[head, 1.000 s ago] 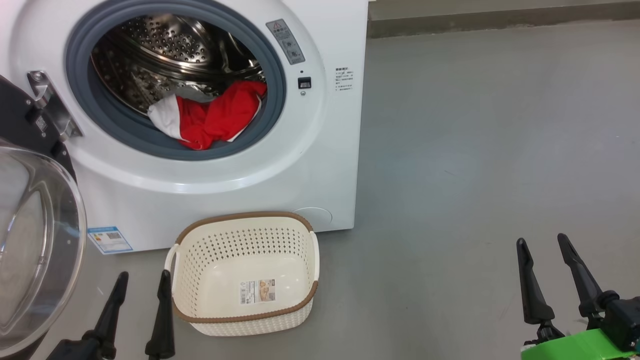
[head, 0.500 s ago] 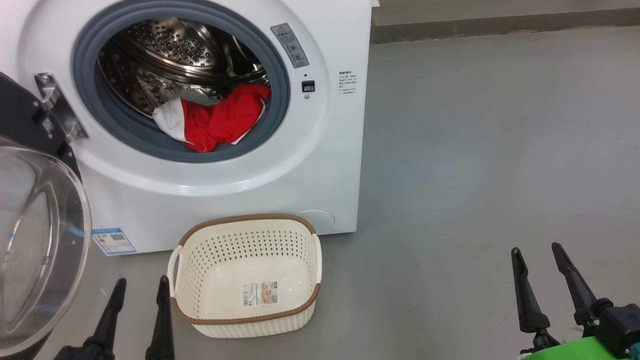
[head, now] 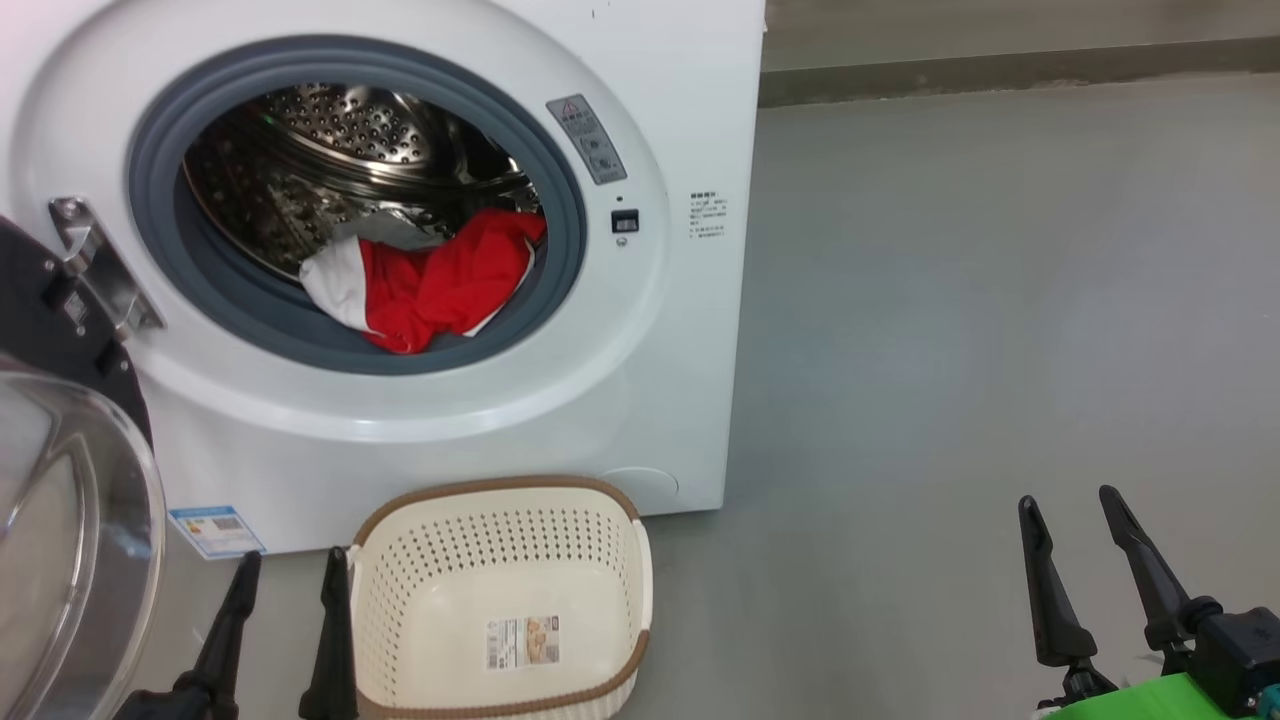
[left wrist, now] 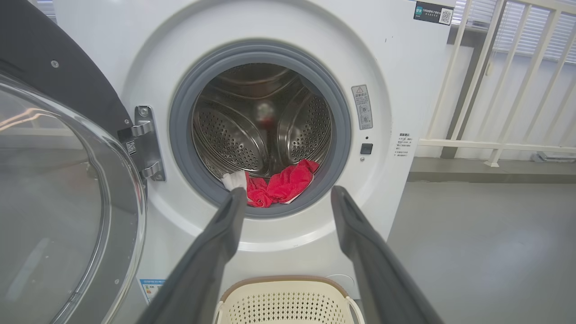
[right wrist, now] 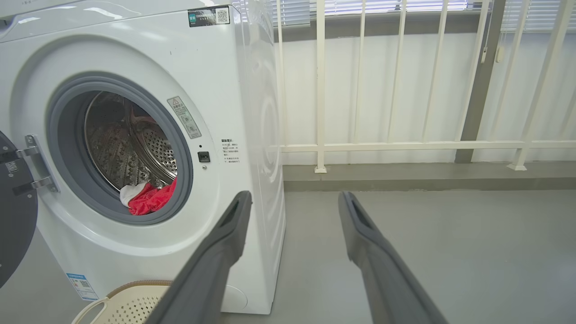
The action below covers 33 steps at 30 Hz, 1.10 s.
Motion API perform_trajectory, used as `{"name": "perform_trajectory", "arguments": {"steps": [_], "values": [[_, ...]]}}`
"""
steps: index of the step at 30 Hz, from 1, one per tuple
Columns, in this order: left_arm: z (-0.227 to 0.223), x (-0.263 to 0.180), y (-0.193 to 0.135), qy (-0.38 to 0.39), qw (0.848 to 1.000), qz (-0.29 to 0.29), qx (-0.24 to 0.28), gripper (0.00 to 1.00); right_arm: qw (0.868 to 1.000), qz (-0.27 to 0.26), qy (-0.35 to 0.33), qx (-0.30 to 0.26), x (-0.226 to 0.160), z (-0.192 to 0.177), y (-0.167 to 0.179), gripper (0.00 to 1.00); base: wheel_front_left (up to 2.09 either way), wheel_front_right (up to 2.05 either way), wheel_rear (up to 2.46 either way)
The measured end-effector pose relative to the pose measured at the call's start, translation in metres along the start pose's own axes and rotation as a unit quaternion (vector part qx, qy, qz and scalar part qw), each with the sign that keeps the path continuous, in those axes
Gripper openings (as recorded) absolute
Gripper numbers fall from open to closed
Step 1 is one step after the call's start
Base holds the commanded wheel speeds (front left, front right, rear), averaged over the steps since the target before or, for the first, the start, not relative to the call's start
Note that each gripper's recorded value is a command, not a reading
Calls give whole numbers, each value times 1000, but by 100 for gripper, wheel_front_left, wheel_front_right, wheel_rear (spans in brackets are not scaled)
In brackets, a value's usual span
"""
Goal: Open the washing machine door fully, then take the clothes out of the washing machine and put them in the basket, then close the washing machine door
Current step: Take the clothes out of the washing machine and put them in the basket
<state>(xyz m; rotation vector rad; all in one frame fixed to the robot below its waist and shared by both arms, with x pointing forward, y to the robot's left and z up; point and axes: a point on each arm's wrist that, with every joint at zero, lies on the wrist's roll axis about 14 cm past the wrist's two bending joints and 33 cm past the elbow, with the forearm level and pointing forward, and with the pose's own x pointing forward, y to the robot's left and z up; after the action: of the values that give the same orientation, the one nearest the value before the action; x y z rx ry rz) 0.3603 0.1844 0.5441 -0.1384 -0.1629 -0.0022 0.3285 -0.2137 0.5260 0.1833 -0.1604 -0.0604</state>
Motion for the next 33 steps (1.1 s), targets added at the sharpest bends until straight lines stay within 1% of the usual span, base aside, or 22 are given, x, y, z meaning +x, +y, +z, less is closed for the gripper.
{"name": "perform_trajectory", "arguments": {"steps": [5,10,22,33], "values": [[-1,-1,0,2,1000,1,-3,100,1000,2,2,0,1,-1,2,100,143,-143,0],[1,-1,-1,-2,1000,0,-4,100,1000,4,2,1,2,-1,3,100,75,-75,0],[4,1,-6,-5,1000,-7,-8,100,1000,3,3,1,1,-2,2,100,5,-5,0],[3,-1,-4,-5,1000,-1,-7,100,1000,9,8,0,4,-6,5,100,0,0,0]]}}
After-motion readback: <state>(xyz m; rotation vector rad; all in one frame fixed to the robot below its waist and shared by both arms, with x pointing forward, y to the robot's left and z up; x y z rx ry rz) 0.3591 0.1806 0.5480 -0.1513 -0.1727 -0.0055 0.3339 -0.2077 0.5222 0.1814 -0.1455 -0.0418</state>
